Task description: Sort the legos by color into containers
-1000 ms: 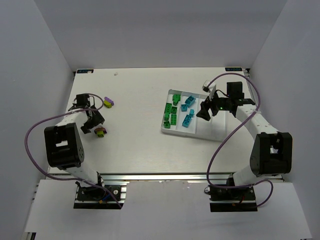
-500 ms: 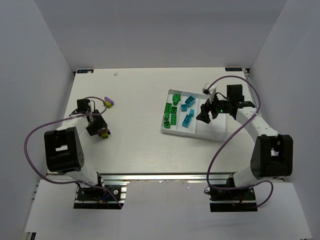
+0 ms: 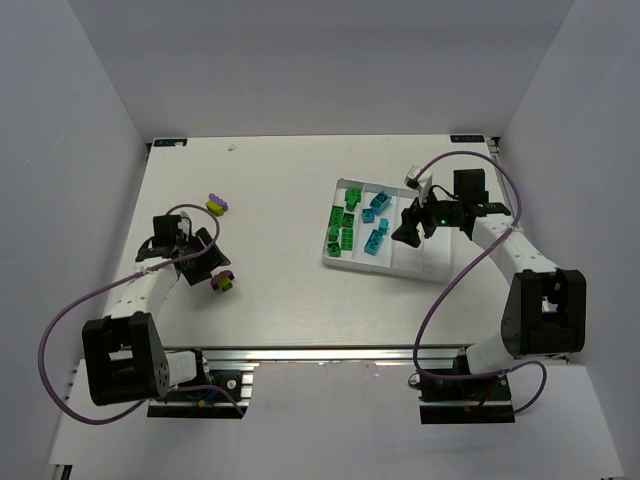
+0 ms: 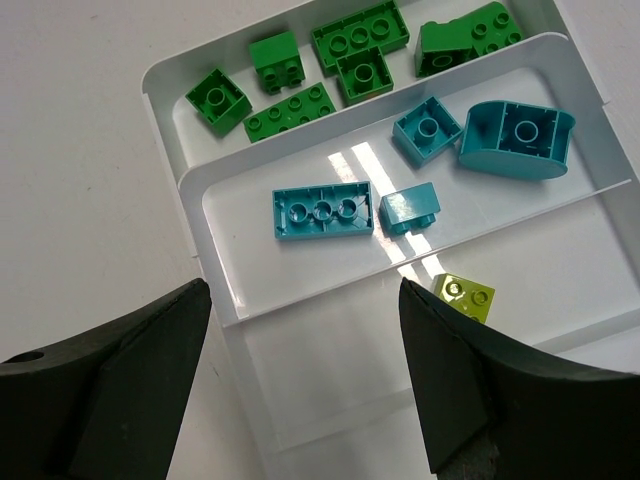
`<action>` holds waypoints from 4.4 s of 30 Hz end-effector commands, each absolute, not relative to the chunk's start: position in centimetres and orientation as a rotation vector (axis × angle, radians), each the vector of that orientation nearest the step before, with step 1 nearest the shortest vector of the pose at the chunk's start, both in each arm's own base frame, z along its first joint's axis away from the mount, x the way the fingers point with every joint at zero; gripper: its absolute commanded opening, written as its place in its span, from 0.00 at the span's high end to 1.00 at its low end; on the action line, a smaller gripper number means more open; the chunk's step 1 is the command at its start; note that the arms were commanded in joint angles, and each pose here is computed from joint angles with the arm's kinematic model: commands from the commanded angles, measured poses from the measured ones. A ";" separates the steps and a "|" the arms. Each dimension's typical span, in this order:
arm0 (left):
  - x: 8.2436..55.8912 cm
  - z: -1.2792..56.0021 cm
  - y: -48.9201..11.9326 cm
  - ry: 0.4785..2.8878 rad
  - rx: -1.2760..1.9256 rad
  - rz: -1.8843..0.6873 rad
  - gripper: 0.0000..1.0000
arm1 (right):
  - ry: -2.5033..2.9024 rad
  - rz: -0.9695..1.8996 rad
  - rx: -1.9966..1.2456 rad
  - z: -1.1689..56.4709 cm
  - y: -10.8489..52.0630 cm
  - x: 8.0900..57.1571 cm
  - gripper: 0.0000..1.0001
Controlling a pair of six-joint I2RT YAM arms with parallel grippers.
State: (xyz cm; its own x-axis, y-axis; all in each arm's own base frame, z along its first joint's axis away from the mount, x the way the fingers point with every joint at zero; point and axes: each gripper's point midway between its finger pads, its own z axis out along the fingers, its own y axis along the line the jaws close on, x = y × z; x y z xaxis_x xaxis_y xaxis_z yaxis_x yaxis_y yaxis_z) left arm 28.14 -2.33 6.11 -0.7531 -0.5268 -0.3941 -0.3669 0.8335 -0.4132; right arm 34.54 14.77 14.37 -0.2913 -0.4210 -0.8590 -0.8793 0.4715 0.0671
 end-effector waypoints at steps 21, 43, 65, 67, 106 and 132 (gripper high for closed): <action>30.0 9.5 -3.0 2.571 -0.423 -0.171 0.15 | 1.817 0.711 -1.100 17.0 15.1 33.7 0.19; 27.1 4.7 -2.9 2.783 -0.587 -0.058 0.02 | 1.826 0.717 -1.097 16.3 15.1 33.3 0.19; 27.6 2.4 -2.6 2.797 -0.787 0.075 0.11 | 1.817 0.711 -1.100 16.3 15.1 33.1 0.19; 27.6 2.1 -2.4 2.797 -0.790 0.088 0.12 | 1.812 0.706 -1.100 16.4 15.0 33.1 0.19; 35.4 17.2 -27.9 2.320 -0.776 -1.132 0.76 | 2.271 1.250 -0.428 20.7 32.0 29.9 0.15; 35.3 18.9 -30.6 2.317 -0.723 -1.264 0.76 | 2.201 1.125 -0.494 19.0 33.7 33.2 0.30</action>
State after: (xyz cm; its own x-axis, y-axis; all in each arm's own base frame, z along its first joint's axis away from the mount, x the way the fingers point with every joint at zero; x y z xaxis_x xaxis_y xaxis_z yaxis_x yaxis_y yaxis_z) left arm 35.27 -29.93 16.53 -0.7773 -0.6226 -0.0902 -0.2944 0.4867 -0.8225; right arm 30.91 32.58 16.47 -0.8179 -0.0734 -0.5706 -0.4944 0.5969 0.6319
